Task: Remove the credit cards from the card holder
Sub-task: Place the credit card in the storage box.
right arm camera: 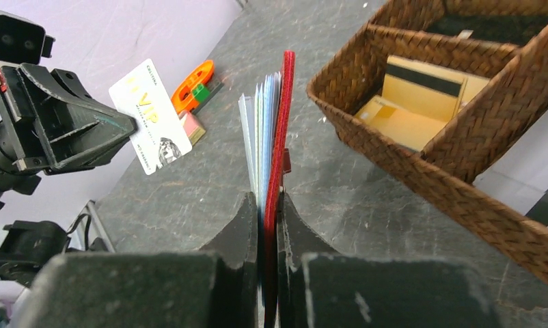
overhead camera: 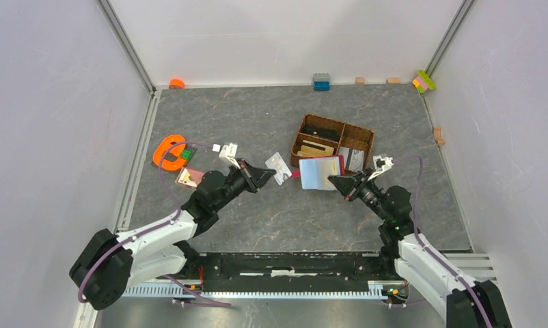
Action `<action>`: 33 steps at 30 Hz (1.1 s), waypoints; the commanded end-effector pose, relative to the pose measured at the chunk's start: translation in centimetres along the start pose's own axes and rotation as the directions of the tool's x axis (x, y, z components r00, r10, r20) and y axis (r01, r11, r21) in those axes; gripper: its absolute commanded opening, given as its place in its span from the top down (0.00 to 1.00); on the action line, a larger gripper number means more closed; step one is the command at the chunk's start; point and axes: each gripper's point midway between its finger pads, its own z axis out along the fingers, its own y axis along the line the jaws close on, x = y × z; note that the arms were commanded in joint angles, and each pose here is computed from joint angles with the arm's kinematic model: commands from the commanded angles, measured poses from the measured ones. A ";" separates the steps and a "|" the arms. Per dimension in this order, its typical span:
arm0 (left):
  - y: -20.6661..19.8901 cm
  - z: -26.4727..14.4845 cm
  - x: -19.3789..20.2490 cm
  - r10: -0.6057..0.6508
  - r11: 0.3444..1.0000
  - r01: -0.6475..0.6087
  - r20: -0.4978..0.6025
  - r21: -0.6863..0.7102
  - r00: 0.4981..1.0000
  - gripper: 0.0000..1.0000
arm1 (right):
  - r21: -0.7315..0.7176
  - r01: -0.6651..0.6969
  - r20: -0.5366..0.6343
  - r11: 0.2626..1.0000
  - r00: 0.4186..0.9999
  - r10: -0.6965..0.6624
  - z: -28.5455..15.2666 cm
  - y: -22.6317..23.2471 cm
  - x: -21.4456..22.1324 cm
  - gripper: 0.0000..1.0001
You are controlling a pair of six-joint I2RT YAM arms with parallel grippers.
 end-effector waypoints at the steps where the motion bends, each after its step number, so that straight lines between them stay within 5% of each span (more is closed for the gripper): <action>1: -2.0 1.4 -2.9 -0.074 0.997 0.074 0.103 0.004 0.992 0.98 | 0.024 0.116 0.124 0.993 0.985 -0.118 0.0 1.1 -4.5 1.00; 8: -3.8 2.9 -1.6 -0.061 0.998 0.060 0.058 0.020 0.996 0.98 | 0.191 0.220 0.277 0.957 0.923 -0.268 -2.5 1.4 -10.4 1.00; 16: -6.2 6.7 1.3 0.038 0.996 -0.027 -0.143 0.079 0.989 0.98 | 0.410 0.245 0.366 0.879 0.838 -0.404 -6.6 1.4 -16.1 1.00; 22: -7.4 11.7 5.4 0.118 0.991 -0.084 -0.383 0.104 0.916 0.98 | 0.437 0.240 0.448 0.867 0.778 -0.441 -9.1 3.1 -18.5 1.00; 33: -6.4 20.5 8.7 0.145 0.987 -0.154 -0.577 0.034 0.803 0.98 | 0.408 0.260 0.494 0.875 0.743 -0.452 -10.5 5.2 -19.9 1.00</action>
